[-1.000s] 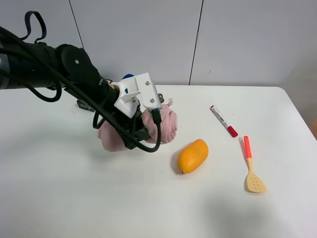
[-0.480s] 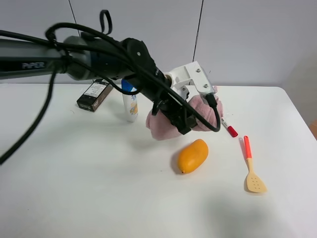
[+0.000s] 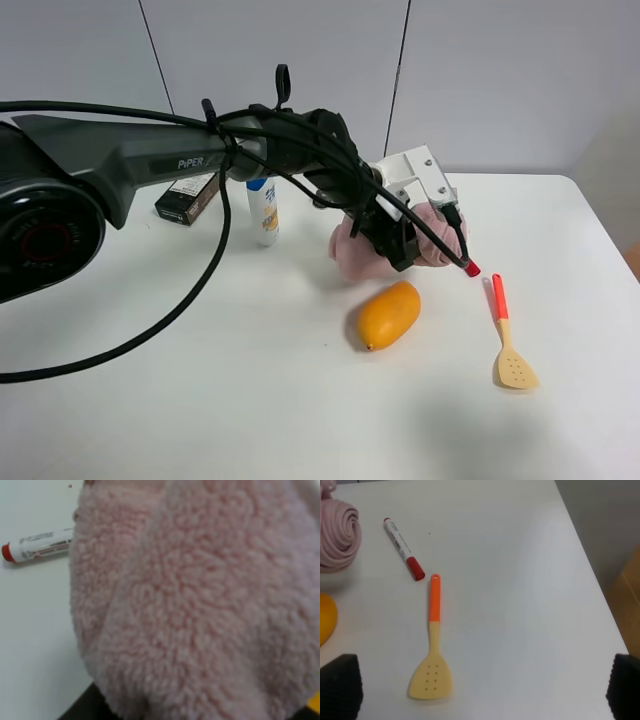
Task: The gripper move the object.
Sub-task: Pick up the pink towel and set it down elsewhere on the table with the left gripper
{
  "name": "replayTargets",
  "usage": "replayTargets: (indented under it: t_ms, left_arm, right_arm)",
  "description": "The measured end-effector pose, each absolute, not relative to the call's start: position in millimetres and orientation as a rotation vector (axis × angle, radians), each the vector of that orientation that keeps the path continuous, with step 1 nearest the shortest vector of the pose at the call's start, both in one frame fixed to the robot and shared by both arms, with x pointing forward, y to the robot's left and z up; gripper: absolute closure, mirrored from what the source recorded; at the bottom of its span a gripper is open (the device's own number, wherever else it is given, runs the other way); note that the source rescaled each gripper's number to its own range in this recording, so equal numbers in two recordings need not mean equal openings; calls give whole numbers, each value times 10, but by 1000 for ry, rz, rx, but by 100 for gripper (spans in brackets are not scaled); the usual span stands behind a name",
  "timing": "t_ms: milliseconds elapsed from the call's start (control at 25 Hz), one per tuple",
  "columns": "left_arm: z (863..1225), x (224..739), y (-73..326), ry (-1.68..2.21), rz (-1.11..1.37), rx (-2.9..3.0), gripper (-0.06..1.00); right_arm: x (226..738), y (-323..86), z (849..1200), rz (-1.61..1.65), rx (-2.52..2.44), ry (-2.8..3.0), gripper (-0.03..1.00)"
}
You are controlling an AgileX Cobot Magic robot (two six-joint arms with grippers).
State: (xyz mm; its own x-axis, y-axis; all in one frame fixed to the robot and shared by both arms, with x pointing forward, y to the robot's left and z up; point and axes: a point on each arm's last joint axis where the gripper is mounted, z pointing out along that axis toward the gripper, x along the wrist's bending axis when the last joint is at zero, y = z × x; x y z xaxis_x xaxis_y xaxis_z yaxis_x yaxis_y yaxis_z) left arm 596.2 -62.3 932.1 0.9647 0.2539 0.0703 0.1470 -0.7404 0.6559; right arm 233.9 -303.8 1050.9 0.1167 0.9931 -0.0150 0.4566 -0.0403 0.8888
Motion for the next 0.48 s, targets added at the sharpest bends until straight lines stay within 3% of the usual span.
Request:
replayTargets:
  t_ms: [200, 240, 280, 360, 440, 480]
  left_arm:
    - [9194, 5990, -620, 296, 200, 2427, 93]
    - [9189, 5992, -621, 299, 201, 2427, 86]
    - [9191, 5997, -622, 311, 203, 2421, 73]
    - [9205, 6025, -628, 365, 224, 2392, 30]
    - [9225, 6058, -634, 419, 248, 2358, 7]
    - [9233, 6069, -637, 438, 256, 2345, 1]
  right_arm:
    - [2339, -3038, 10509, 866, 1613, 1447, -3]
    - [2339, -3038, 10509, 866, 1613, 1447, -3]
    - [2339, -3038, 10509, 866, 1613, 1447, -3]
    - [2339, -3038, 10509, 866, 1613, 1447, -3]
    - [2339, -3038, 10509, 866, 1613, 1447, -3]
    - [2339, -3038, 10509, 866, 1613, 1447, -3]
